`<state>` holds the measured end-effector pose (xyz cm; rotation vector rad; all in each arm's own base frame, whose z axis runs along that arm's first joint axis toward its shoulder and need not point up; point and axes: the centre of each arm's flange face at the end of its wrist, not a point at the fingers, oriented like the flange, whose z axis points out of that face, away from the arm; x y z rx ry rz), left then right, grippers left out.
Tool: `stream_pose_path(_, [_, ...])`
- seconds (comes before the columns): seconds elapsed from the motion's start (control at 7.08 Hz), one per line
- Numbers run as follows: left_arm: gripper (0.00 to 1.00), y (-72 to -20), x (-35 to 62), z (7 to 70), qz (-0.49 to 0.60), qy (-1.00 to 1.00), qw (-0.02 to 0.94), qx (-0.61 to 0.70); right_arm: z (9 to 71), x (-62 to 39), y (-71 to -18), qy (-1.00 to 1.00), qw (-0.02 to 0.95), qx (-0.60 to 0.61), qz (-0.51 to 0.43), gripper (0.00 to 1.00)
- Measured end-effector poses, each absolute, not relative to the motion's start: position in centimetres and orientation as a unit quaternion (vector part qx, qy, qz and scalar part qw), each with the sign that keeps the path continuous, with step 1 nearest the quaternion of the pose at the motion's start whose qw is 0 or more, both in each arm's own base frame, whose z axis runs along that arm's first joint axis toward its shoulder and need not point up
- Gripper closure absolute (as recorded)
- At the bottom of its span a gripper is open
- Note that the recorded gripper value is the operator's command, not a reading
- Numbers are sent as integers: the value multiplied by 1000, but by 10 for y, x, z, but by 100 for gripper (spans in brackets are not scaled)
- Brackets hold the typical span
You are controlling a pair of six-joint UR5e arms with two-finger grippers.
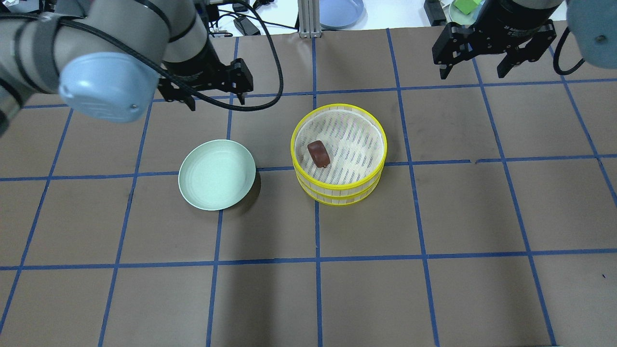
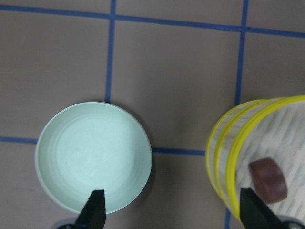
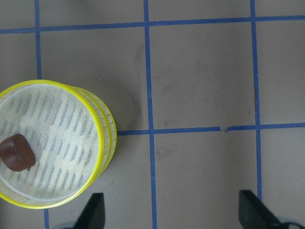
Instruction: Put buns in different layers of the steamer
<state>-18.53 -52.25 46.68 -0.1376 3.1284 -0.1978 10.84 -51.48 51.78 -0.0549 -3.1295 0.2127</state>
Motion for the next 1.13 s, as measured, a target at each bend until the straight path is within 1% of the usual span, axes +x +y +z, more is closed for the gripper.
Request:
stream_pose_path(0.28, [0,-509,-134,513,-60,997,12,-53,517,108,-515,-998,2,-17,67,0])
stream_pose_path(0.42, [1,-508,-120,522,-59,997,9,-56,517,108,-515,-998,2,-17,67,0])
stream_pose_path(1.13, [2,-514,-118,526,-59,998,-22,-30,517,109,-514,-998,2,-17,65,0])
